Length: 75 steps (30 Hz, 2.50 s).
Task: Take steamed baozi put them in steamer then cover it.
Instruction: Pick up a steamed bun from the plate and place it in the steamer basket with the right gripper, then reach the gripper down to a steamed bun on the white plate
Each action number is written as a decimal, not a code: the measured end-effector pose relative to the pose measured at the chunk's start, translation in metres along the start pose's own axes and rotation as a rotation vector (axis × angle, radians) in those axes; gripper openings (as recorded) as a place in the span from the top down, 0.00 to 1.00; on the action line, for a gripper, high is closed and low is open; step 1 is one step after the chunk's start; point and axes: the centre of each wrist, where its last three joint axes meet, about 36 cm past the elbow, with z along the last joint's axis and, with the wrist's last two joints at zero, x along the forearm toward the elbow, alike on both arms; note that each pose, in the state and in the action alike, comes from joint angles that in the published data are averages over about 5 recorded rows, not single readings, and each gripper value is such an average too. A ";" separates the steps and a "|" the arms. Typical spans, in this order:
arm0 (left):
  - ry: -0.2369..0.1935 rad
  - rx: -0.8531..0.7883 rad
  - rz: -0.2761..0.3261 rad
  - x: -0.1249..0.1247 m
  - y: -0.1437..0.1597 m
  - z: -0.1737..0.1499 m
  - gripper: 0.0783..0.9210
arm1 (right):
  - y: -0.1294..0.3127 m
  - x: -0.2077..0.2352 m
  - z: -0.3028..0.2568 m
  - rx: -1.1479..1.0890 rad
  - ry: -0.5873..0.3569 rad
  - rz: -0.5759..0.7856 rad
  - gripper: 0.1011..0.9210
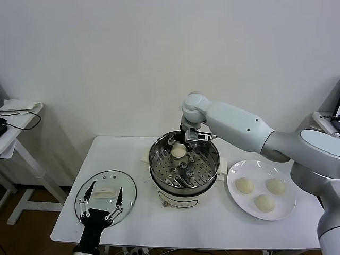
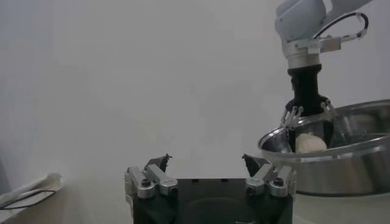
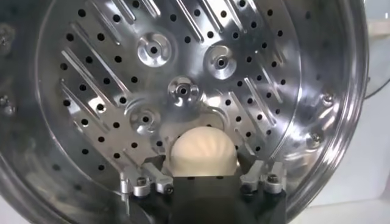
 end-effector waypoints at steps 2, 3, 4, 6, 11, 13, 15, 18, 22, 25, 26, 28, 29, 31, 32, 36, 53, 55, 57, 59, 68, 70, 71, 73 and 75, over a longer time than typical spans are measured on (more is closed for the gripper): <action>-0.001 -0.001 -0.003 0.000 0.001 0.000 0.12 | 0.003 0.005 0.001 -0.018 0.001 0.004 0.12; -0.001 -0.002 -0.005 0.000 0.001 0.000 0.12 | 0.006 0.010 0.002 -0.033 0.001 0.007 0.12; -0.002 -0.002 -0.006 0.000 0.001 0.000 0.12 | 0.009 0.015 0.003 -0.053 0.001 0.012 0.12; -0.003 -0.003 -0.009 0.000 0.002 -0.001 0.12 | 0.018 0.028 0.007 -0.108 0.000 0.022 0.12; -0.007 -0.003 -0.010 -0.001 0.002 -0.001 0.12 | 0.063 0.072 0.022 -0.344 0.002 0.037 0.12; -0.009 -0.001 -0.008 -0.001 0.001 -0.002 0.12 | 0.089 0.089 0.027 -0.472 -0.002 0.041 0.12; -0.010 0.000 -0.006 -0.001 0.001 -0.001 0.12 | 0.118 0.101 0.031 -0.606 -0.010 0.041 0.12; -0.012 0.001 -0.003 -0.001 0.000 -0.001 0.12 | 0.166 0.110 0.030 -0.801 -0.032 0.030 0.12; -0.013 0.001 -0.002 -0.002 0.000 -0.001 0.12 | 0.224 0.105 0.019 -1.018 -0.066 -0.002 0.12; -0.013 0.001 -0.001 -0.002 -0.001 -0.001 0.12 | 0.261 0.093 0.005 -1.141 -0.089 -0.035 0.12; -0.012 0.002 -0.001 -0.002 -0.001 -0.001 0.12 | 0.272 0.088 0.000 -1.177 -0.096 -0.046 0.12; -0.011 0.003 -0.001 -0.001 -0.001 -0.001 0.12 | 0.291 0.077 -0.010 -1.241 -0.104 -0.065 0.12; -0.010 0.003 -0.002 -0.001 -0.001 -0.001 0.12 | 0.299 0.072 -0.014 -1.269 -0.108 -0.074 0.12; -0.009 0.004 -0.002 -0.001 -0.002 -0.001 0.12 | 0.314 0.059 -0.023 -1.320 -0.113 -0.088 0.12; -0.008 0.004 -0.003 -0.001 -0.002 -0.001 0.12 | 0.320 0.053 -0.028 -1.342 -0.116 -0.095 0.12; -0.002 0.002 -0.003 0.000 -0.002 0.001 0.12 | 0.337 0.028 -0.044 -1.411 -0.125 -0.108 0.12; 0.007 0.000 -0.005 0.001 -0.002 0.005 0.12 | 0.351 -0.042 -0.075 -1.523 -0.112 -0.092 0.12; 0.007 0.000 -0.005 0.002 -0.002 0.005 0.12 | 0.350 -0.048 -0.076 -1.522 -0.110 -0.092 0.12; 0.007 0.000 -0.005 0.002 -0.002 0.005 0.12 | 0.349 -0.053 -0.076 -1.523 -0.107 -0.092 0.12; 0.007 0.000 -0.006 0.002 -0.002 0.004 0.12 | 0.348 -0.056 -0.077 -1.523 -0.104 -0.090 0.12; 0.006 0.002 -0.006 0.002 -0.002 0.005 0.12 | 0.342 -0.066 -0.079 -1.516 -0.091 -0.081 0.26; 0.006 0.002 -0.006 0.002 -0.002 0.005 0.12 | 0.341 -0.066 -0.078 -1.514 -0.088 -0.080 0.30; 0.006 0.002 -0.006 0.002 -0.002 0.005 0.12 | 0.341 -0.066 -0.078 -1.514 -0.087 -0.079 0.31; 0.005 0.002 -0.006 0.002 -0.002 0.005 0.12 | 0.341 -0.066 -0.078 -1.514 -0.085 -0.078 0.33; 0.005 0.003 -0.006 0.001 -0.002 0.005 0.12 | 0.340 -0.065 -0.078 -1.513 -0.084 -0.077 0.34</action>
